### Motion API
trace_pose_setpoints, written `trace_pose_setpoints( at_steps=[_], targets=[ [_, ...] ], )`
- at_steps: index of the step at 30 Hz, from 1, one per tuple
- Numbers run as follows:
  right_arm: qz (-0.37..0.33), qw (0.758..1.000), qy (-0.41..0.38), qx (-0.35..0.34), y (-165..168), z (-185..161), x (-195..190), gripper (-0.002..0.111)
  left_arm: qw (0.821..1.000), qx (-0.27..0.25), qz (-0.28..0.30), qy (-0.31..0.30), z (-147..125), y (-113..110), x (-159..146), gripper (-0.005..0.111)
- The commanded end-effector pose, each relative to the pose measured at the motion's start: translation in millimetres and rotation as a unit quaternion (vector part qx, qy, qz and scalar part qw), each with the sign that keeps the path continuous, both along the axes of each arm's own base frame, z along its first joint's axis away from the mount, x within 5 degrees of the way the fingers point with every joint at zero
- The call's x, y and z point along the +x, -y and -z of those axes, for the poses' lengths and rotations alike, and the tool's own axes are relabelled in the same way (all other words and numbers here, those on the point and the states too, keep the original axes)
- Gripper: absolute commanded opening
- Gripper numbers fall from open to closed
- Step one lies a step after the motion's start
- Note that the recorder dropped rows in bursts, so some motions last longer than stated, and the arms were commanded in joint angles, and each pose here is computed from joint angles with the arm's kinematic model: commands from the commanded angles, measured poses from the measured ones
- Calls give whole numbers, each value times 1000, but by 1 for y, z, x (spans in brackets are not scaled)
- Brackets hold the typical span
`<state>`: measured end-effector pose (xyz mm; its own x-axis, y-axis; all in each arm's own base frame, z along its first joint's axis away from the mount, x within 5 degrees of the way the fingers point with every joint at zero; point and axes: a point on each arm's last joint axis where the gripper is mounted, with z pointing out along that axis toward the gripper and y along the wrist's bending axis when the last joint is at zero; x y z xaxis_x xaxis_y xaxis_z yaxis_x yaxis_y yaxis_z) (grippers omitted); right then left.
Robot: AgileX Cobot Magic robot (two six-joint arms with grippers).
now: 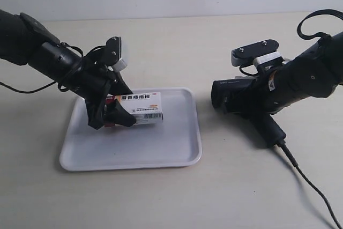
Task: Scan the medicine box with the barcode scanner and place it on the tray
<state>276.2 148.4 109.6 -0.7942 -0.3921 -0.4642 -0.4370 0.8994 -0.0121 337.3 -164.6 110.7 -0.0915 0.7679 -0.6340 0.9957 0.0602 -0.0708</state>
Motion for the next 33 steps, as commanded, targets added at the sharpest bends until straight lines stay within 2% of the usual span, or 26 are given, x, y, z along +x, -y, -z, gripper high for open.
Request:
trace_pose_setpoints(
  at_steps=[1, 5, 8, 11, 14, 15, 17, 20, 22, 23, 25, 28, 33],
  targets=[
    [12, 1000, 8, 12, 0, -5, 2, 72, 1000, 3, -17, -8, -2, 2, 1, 84],
    [16, 1000, 21, 13, 3, -27, -1, 84, 1000, 8, -13, -3, -3, 1, 1, 103],
    [21, 999, 46, 20, 7, -55, -6, 87, 1000, 2, -11, 2, -11, 2, 0, 105],
    [27, 996, 79, 31, 15, -92, -17, 87, 999, -9, -23, 29, -41, 0, 1, 105],
    [33, 991, 122, 51, 25, -131, -32, 84, 995, -35, -83, 48, -90, -5, 2, 102],
    [35, 988, 140, 62, 29, -144, -38, 81, 993, -45, -102, 46, -105, -7, 1, 99],
    [42, 979, 176, 90, 37, -171, -53, 67, 988, -65, -131, 49, -139, -9, -8, 85],
    [48, 962, 230, 137, 49, -202, -78, 32, 983, -94, -147, 52, -181, -13, -29, 43],
    [47, 949, 262, 170, 57, -211, -95, 10, 982, -115, -142, 46, -199, -16, -48, 12],
    [43, 939, 283, 188, 60, -212, -104, -1, 980, -125, -146, 43, -203, -18, -57, 1],
    [33, 921, 322, 217, 67, -211, -120, 0, 974, -146, -169, 40, -204, -22, -73, 4],
    [24, 909, 343, 234, 76, -193, -139, 0, 961, -157, -220, 63, -193, -35, -101, 6],
    [25, 909, 345, 234, 87, -177, -159, 0, 910, -170, -361, 116, -169, -69, -148, 5]
  ],
)
